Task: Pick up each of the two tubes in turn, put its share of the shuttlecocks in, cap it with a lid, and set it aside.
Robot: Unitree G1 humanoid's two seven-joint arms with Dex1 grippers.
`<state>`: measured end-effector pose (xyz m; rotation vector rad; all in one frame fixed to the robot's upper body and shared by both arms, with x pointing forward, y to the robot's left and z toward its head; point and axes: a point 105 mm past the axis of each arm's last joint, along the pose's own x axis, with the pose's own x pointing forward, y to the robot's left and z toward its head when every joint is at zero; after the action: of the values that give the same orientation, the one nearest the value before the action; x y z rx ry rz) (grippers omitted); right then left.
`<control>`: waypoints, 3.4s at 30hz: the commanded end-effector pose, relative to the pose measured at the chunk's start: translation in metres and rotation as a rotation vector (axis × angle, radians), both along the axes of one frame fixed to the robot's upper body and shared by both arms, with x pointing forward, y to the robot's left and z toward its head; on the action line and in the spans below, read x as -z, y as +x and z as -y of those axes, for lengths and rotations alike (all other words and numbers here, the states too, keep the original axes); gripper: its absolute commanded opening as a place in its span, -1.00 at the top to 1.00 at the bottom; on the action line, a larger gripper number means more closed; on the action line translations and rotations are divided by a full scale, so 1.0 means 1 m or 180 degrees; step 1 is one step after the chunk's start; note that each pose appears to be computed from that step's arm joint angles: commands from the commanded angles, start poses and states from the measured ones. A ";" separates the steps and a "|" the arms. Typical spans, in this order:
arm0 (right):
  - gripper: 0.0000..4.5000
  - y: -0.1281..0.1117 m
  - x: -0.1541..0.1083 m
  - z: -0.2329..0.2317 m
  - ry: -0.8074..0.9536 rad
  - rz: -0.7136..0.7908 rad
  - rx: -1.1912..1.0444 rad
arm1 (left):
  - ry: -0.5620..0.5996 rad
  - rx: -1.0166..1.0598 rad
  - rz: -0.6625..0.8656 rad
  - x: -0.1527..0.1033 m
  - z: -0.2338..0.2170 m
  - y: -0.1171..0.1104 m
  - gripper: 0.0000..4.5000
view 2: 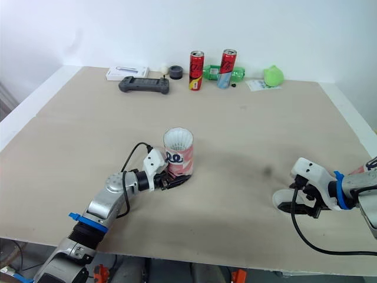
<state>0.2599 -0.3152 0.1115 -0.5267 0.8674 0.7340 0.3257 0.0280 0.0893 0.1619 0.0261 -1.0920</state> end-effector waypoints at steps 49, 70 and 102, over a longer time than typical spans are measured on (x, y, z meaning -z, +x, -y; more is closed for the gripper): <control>0.98 0.016 -0.006 0.027 0.0150 -0.0060 0.0291 | -0.0011 -0.0014 0.0033 -0.004 0.003 0.001 -0.35; 0.98 0.050 -0.197 -0.208 0.0741 0.1851 -0.2208 | 0.0133 0.0013 0.0082 -0.003 0.006 0.010 -0.35; 0.98 0.063 -0.191 -0.253 -0.0052 0.1652 -0.2932 | 0.0149 -0.0035 0.0139 -0.003 0.009 0.009 -0.35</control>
<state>0.3269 -0.0612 0.2953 -1.0547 0.1310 1.3534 0.3345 0.0149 0.0990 0.2124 -0.0108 -1.0970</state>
